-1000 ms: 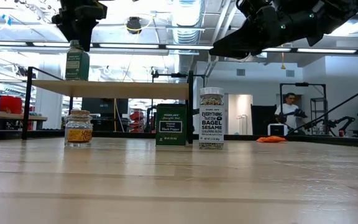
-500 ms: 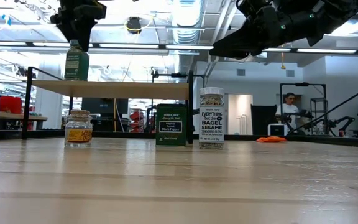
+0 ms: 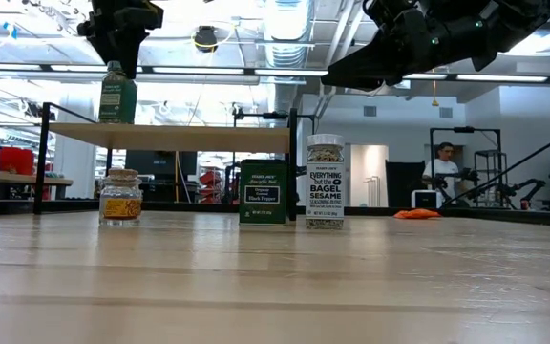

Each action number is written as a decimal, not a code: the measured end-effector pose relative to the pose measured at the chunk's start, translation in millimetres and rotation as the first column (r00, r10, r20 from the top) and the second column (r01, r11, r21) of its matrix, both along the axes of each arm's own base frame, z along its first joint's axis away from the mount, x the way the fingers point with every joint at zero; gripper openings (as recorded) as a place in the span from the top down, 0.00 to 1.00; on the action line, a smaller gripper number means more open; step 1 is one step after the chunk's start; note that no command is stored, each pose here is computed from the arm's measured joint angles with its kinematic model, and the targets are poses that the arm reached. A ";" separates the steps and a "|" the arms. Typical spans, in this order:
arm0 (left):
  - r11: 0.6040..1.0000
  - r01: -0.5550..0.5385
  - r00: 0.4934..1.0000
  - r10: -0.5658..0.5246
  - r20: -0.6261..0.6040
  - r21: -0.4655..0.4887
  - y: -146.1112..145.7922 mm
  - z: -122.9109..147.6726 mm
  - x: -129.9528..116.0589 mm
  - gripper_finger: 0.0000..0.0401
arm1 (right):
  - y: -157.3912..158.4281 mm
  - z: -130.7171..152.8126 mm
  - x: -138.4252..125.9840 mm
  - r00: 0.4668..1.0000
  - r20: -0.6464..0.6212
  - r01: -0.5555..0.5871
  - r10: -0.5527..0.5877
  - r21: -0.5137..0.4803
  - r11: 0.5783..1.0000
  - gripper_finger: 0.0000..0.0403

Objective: Shelf spices
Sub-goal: Remove the green seasoning bottle from the shelf

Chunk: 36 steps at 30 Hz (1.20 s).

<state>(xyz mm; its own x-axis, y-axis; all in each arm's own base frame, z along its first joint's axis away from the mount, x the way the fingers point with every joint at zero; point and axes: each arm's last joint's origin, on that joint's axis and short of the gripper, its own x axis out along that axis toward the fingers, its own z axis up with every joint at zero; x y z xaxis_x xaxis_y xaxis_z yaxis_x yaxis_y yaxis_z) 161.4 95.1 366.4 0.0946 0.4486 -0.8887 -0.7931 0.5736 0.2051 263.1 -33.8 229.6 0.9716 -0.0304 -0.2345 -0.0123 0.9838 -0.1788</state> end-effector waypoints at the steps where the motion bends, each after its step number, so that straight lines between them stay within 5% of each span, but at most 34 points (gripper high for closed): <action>1: 1.000 0.000 1.000 0.000 0.000 0.000 0.0 0.0 0.0 0.50 | 0.0 0.0 0.0 1.000 0.000 0.000 0.000 0.000 1.000 0.35; 36: 1.000 -0.020 0.993 0.021 0.113 -0.011 -11.2 11.9 -18.6 0.51 | 0.0 -0.5 -0.1 1.000 -0.005 0.000 0.000 0.001 1.000 0.35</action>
<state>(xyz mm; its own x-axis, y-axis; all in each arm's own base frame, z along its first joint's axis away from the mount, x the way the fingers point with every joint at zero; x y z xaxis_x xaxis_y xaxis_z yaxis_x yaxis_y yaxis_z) 142.8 83.9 378.2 0.1856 0.4429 -0.8771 -0.8227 0.5582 0.1079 263.0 -33.8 229.1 0.9705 -0.0303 -0.2391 -0.0130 0.9841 -0.1774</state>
